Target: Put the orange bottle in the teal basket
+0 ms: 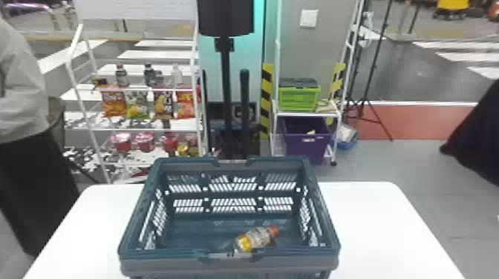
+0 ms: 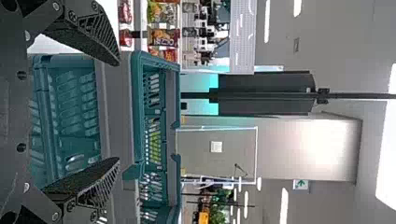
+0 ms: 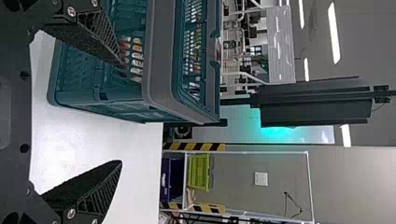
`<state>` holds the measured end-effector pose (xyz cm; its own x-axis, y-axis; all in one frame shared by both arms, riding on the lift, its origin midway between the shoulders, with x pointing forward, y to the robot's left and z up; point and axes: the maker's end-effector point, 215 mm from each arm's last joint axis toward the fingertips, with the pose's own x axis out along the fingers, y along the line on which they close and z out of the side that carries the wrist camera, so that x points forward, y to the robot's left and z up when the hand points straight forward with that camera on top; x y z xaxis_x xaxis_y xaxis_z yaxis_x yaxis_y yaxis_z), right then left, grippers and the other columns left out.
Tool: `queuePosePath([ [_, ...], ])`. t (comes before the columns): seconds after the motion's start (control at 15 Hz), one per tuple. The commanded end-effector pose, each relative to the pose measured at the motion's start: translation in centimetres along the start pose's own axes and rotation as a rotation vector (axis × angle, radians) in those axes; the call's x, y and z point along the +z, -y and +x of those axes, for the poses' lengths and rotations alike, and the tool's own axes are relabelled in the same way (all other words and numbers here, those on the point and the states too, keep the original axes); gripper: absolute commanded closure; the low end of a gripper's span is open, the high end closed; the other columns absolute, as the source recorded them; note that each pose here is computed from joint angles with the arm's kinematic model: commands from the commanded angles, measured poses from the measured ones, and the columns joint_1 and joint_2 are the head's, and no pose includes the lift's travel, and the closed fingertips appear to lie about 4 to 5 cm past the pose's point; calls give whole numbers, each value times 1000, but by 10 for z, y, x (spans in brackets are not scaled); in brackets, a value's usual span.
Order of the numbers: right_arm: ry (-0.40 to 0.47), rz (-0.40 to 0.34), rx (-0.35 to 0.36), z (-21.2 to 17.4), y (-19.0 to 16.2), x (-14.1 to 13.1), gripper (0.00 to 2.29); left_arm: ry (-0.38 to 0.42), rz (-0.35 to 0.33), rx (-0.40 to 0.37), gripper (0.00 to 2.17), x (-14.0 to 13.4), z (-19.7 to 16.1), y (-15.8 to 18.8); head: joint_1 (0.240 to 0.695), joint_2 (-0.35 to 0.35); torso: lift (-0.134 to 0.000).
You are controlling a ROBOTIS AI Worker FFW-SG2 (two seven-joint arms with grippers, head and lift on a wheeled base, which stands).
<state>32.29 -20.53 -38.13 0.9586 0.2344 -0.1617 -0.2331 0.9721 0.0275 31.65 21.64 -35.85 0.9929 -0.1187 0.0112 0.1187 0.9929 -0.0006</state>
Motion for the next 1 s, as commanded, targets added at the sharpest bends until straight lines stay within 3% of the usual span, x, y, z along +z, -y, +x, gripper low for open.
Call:
queuePosePath([
  [0.0, -3, -3, 7, 0, -2, -1, 127, -2, -5, 3, 191, -1, 0, 3, 499, 0, 0],
  [0.93, 9, 5, 6, -1, -7, 5, 127, -11, -6, 20, 184, -6, 1, -1, 499, 0, 0],
])
